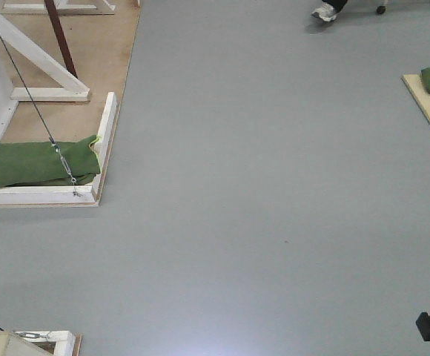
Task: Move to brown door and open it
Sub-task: 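Drive the base forward across the gray floor toward the brown door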
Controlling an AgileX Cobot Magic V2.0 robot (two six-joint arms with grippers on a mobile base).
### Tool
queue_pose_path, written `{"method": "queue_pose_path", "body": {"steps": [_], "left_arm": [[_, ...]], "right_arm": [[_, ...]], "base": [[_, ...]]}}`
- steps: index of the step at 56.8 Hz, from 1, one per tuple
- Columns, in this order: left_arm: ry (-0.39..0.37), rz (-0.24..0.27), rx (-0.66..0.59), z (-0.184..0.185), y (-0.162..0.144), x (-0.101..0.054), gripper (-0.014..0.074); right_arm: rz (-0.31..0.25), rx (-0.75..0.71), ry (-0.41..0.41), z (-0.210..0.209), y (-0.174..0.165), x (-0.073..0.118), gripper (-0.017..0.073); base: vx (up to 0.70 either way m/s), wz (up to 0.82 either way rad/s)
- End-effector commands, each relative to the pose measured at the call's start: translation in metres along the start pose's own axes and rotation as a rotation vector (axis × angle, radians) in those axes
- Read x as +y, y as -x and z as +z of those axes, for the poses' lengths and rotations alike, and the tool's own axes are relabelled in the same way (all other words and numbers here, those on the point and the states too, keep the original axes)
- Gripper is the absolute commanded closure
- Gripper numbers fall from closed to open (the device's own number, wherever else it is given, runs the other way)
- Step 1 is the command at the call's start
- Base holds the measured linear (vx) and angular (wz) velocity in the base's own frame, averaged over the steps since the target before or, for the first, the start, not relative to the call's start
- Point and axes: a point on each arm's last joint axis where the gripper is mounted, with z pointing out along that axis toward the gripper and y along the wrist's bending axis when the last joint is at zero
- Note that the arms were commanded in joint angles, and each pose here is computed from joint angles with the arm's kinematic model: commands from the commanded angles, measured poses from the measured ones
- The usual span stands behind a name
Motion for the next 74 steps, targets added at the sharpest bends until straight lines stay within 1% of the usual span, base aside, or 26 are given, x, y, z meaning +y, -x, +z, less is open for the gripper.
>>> {"method": "queue_pose_path", "body": {"steps": [1,53,74], "left_arm": [[-0.021,-0.006,-0.109,-0.0026,0.0135,-0.0022,0.0597],[-0.021,-0.006,-0.111,-0.0028,0.0136,-0.0022,0.0597],[-0.021,-0.006,-0.111,-0.0028,0.0136,-0.0022,0.0597]], "right_arm": [[-0.011,-0.091,-0.008,-0.0008,0.0067,-0.0005,0.0559],[-0.011,-0.097,-0.008,-0.0012,0.0069,-0.0005,0.0559],[-0.011,-0.097,-0.008,-0.0013,0.007,-0.0005,0.0559]], "base": [[0.0,0.0],[0.0,0.0],[0.09,0.0]]}}
